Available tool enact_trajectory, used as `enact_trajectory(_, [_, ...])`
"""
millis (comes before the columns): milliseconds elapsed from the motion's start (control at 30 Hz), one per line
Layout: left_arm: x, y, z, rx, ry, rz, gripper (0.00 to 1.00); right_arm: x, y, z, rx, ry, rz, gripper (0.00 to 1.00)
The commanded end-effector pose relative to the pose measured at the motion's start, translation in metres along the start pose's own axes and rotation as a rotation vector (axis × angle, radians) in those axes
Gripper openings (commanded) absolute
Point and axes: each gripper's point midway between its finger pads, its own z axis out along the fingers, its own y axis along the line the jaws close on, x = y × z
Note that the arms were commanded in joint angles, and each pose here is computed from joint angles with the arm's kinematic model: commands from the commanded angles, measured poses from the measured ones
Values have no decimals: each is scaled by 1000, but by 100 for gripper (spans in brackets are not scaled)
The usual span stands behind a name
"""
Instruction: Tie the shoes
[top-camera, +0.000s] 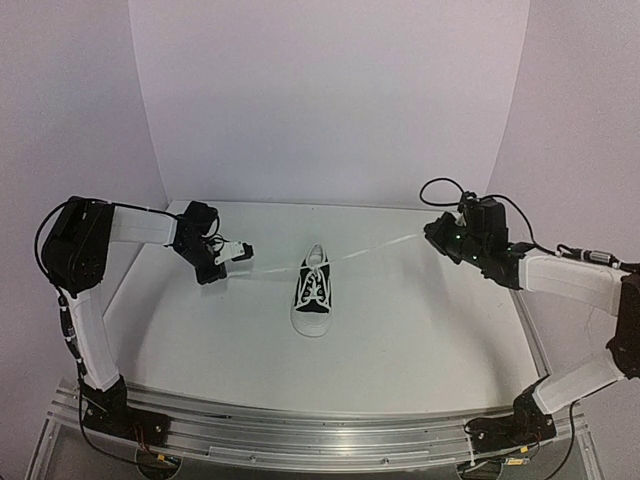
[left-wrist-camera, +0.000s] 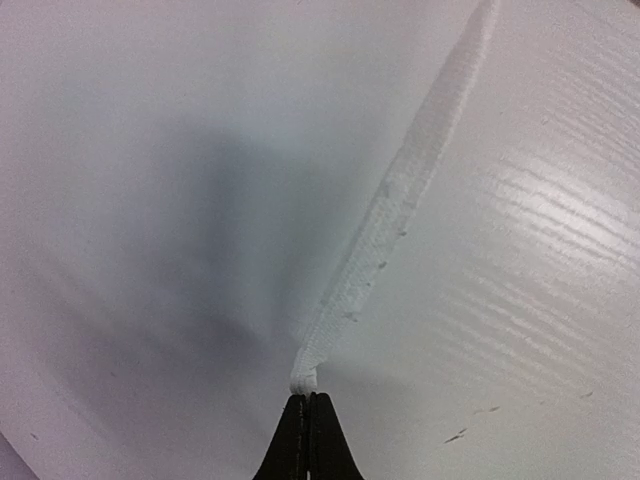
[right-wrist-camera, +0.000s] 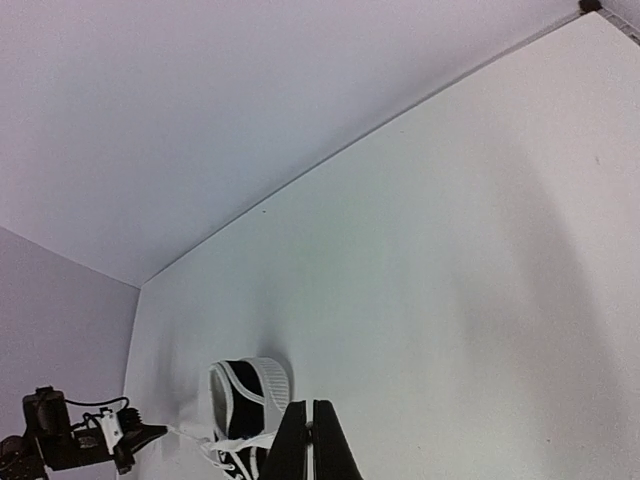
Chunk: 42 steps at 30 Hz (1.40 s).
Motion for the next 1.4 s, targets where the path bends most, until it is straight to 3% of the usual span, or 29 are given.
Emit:
enact_trajectory(0, [-11, 36, -38, -113, -28, 34, 0, 4, -43, -14, 124, -8, 21, 0])
enact_trajectory(200, [-17, 32, -66, -86, -40, 5, 0, 18, -50, -24, 129, 53, 42, 0])
enact_trajectory(367, [11, 20, -61, -71, -1, 9, 0, 44, -95, -34, 230, 91, 97, 0])
enact_trajectory(533, [5, 36, -62, -104, -23, -7, 0, 56, -126, -27, 300, 140, 107, 0])
enact_trajectory(967, [51, 17, -21, -56, 67, -16, 0, 97, -185, -3, 414, 321, 153, 0])
enact_trajectory(1100, [45, 10, -26, -10, 43, -62, 0, 111, -178, 9, 367, 407, 158, 0])
enact_trajectory(1200, [10, 6, -53, 63, -49, -126, 0, 111, -165, 16, 313, 441, 143, 0])
enact_trajectory(1267, [-17, 6, -77, 102, -117, -151, 0, 110, -163, 14, 312, 443, 142, 5])
enact_trajectory(1367, [-57, -3, -113, 200, -215, -192, 0, 109, -159, 12, 314, 459, 139, 35])
